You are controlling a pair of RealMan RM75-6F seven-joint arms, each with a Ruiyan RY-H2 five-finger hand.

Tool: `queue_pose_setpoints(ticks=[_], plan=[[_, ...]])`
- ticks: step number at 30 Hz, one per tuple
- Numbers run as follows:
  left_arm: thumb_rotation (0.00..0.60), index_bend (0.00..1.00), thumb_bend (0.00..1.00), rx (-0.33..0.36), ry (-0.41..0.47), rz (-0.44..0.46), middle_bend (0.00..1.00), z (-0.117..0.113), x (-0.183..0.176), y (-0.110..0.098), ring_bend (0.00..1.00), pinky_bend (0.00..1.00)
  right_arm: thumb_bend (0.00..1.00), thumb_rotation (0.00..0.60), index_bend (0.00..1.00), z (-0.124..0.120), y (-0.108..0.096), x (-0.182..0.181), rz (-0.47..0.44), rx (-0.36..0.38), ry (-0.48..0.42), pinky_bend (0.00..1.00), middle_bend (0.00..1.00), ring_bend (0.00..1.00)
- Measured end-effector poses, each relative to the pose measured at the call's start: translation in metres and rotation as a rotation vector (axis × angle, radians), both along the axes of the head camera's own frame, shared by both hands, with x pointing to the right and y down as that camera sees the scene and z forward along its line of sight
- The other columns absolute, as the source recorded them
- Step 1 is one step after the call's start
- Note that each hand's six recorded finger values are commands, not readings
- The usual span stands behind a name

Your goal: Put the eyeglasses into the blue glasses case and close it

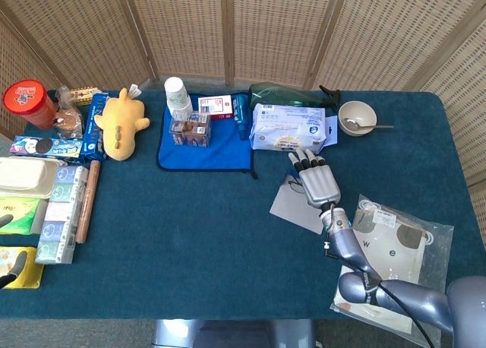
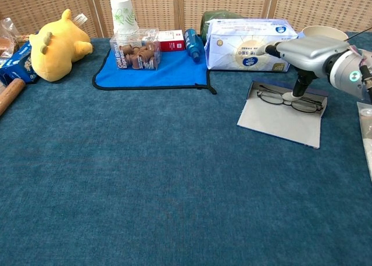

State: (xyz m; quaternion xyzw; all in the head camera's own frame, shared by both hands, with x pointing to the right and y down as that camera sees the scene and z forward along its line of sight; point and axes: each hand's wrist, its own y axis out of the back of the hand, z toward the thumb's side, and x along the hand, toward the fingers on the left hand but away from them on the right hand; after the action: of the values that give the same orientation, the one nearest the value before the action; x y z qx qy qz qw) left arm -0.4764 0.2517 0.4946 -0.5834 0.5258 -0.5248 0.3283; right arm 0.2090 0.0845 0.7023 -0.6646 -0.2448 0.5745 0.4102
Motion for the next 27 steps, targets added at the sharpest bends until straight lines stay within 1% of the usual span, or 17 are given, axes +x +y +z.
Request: queue_pose_setpoints(ticks=[2,6,7,11,14,21,23,27], plan=[[0.6,0.21,0.3,0.0,0.001,0.001,0.12,0.0,0.0,0.0,0.0,0.0,0.31,0.6,0.0,-0.003,0.001,-0.003,0.002,-0.013,-0.014,0.19,0.05,0.03],[0.6,0.21,0.3,-0.001,0.001,-0.001,0.12,0.001,0.0,0.001,0.0,0.0,0.37,0.593,0.0,-0.012,0.004,-0.011,0.033,-0.082,-0.076,0.19,0.1,0.06],[0.6,0.21,0.3,-0.002,0.002,-0.001,0.12,0.001,0.0,0.001,0.0,0.0,0.37,0.571,0.0,-0.013,0.004,-0.011,0.044,-0.1,-0.089,0.19,0.11,0.07],[0.6,0.21,0.3,-0.003,0.002,-0.002,0.12,0.001,-0.001,0.001,0.0,0.0,0.38,0.441,0.0,-0.016,0.001,-0.013,0.092,-0.174,-0.138,0.2,0.13,0.08],[0.6,0.21,0.3,-0.004,0.001,-0.004,0.12,0.001,-0.001,0.001,0.0,0.0,0.38,0.388,0.0,-0.017,-0.002,-0.014,0.121,-0.217,-0.164,0.2,0.13,0.09],[0.6,0.21,0.29,-0.011,0.004,0.002,0.12,0.003,0.001,0.0,0.0,0.0,0.38,0.364,0.0,-0.013,-0.011,-0.006,0.187,-0.287,-0.179,0.2,0.13,0.09],[0.6,0.21,0.3,-0.012,0.004,0.004,0.12,0.004,0.001,-0.001,0.0,0.0,0.38,0.348,0.0,-0.012,-0.013,-0.004,0.196,-0.299,-0.174,0.2,0.13,0.09],[0.6,0.21,0.29,-0.016,0.007,0.008,0.12,0.005,0.003,-0.002,0.0,0.0,0.38,0.341,0.0,-0.009,-0.013,0.002,0.213,-0.328,-0.164,0.2,0.13,0.09]])
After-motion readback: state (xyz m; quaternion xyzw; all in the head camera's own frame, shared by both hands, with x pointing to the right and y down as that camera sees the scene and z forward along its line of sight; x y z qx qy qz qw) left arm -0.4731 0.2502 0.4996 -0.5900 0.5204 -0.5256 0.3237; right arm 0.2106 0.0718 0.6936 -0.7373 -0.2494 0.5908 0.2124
